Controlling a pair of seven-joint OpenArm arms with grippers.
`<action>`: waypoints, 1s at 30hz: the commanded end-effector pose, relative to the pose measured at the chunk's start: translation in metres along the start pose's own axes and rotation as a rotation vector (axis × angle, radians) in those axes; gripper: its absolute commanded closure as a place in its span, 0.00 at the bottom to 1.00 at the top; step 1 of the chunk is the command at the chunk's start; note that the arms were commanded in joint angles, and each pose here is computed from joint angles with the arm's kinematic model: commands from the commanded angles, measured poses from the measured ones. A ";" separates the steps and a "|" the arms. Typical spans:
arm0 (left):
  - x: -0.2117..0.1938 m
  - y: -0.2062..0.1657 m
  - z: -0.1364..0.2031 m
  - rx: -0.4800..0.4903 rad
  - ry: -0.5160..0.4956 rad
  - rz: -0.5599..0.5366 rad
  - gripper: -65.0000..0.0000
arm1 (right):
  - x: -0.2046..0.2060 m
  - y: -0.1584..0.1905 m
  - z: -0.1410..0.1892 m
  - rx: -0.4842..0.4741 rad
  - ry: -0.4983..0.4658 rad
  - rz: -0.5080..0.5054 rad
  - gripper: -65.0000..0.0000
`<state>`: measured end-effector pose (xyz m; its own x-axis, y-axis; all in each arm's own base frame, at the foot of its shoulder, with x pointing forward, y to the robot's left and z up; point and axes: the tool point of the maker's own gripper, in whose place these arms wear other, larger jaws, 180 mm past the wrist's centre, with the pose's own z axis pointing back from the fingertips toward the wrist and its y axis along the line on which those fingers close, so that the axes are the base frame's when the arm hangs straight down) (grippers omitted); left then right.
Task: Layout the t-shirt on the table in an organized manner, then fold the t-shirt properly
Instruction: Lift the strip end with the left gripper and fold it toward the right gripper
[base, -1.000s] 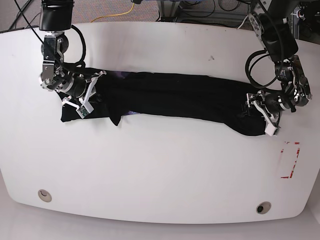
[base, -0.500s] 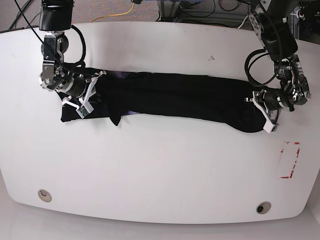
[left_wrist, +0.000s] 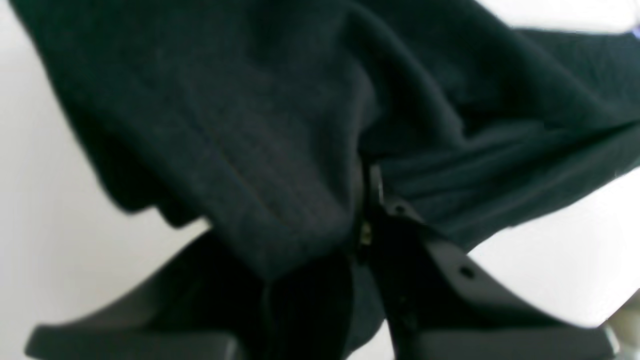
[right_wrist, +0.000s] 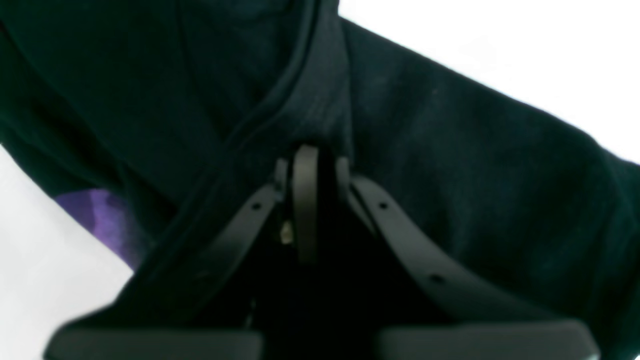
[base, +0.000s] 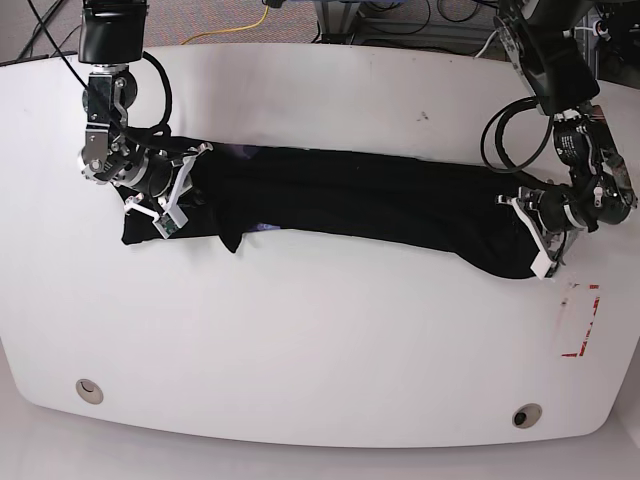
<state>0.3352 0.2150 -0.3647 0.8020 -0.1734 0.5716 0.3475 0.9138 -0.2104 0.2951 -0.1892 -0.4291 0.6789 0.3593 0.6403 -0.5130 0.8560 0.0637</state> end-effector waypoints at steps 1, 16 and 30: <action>0.027 -0.017 0.003 -0.011 -0.043 -0.088 0.87 | -0.030 -0.012 0.003 -0.053 0.147 0.029 0.93; 0.068 -0.147 -0.021 -0.192 -0.062 -0.382 0.87 | -0.027 -0.003 -0.003 -0.039 0.138 0.020 0.93; 0.075 -0.205 -0.034 -0.313 -0.091 -0.400 0.87 | -0.027 -0.003 -0.003 -0.039 0.137 0.019 0.93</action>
<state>0.3322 0.0109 -0.3220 0.5725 -0.4665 0.6742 0.7456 0.6382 -0.1915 0.2970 -0.1829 -0.4305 0.6804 0.3466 0.6457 -0.5053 0.8600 0.0709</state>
